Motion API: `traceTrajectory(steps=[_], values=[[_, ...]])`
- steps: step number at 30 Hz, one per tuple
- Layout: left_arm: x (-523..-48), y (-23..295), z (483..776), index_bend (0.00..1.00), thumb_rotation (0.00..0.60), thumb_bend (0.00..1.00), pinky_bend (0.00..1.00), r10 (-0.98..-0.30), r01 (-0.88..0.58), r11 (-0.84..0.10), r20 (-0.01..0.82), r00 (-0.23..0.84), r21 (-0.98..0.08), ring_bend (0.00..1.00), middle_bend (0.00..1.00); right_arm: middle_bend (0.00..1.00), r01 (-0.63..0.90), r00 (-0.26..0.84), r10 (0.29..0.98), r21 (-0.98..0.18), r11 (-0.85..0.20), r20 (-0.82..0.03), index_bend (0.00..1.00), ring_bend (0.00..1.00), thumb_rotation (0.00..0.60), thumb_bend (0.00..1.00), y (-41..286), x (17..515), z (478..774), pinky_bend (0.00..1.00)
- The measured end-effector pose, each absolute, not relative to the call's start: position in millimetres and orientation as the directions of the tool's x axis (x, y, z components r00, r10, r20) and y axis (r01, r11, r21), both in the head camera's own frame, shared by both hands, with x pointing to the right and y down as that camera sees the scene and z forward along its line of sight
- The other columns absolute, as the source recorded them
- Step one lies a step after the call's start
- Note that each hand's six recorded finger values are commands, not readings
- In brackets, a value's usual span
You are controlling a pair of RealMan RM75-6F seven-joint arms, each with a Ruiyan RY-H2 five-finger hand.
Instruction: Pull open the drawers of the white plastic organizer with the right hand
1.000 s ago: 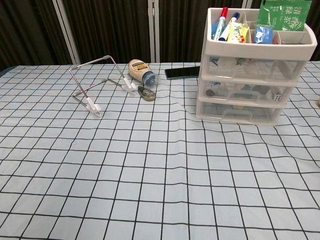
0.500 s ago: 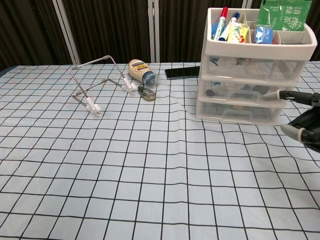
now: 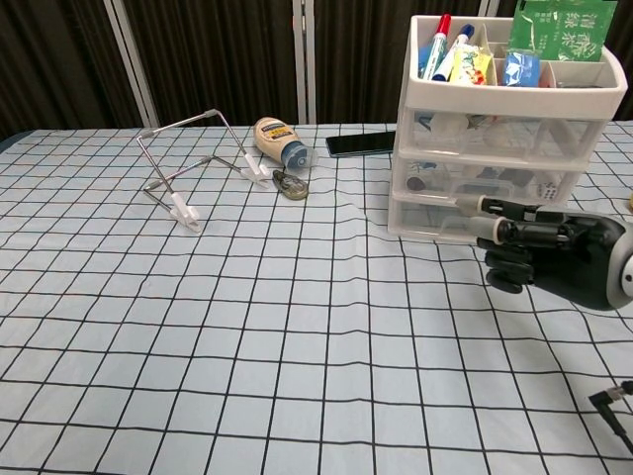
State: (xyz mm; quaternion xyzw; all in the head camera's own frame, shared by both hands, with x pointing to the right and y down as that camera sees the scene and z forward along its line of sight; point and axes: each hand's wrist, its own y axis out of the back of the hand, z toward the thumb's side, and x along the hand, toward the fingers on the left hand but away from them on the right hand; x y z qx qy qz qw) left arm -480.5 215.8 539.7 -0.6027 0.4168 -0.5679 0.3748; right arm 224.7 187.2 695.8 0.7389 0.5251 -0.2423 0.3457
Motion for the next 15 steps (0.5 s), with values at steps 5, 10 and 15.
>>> traceTrajectory(steps=[5,10,15], values=[[-481.4,216.0,539.6,0.0,0.6,0.02,0.0,-0.928,-0.08,-0.373,0.373,0.005,-0.925,0.0,0.0,0.89,0.946,0.32,0.628,0.276,-0.171,-0.709,0.07,0.89,0.6,0.42,180.1,219.9,705.6,0.81],[-482.6,216.4,540.3,0.0,0.6,0.02,0.0,-0.925,-0.082,-0.378,0.379,0.002,-0.922,0.0,0.0,0.88,0.949,0.304,0.636,0.284,-0.136,-0.71,0.05,0.89,0.6,0.42,178.4,217.3,712.7,0.81],[-482.6,217.3,541.4,0.0,0.6,0.02,0.0,-0.922,-0.083,-0.387,0.388,0.004,-0.918,0.0,0.0,0.88,0.952,0.286,0.649,0.284,-0.112,-0.705,0.04,0.89,0.6,0.42,173.1,217.6,716.9,0.81]])
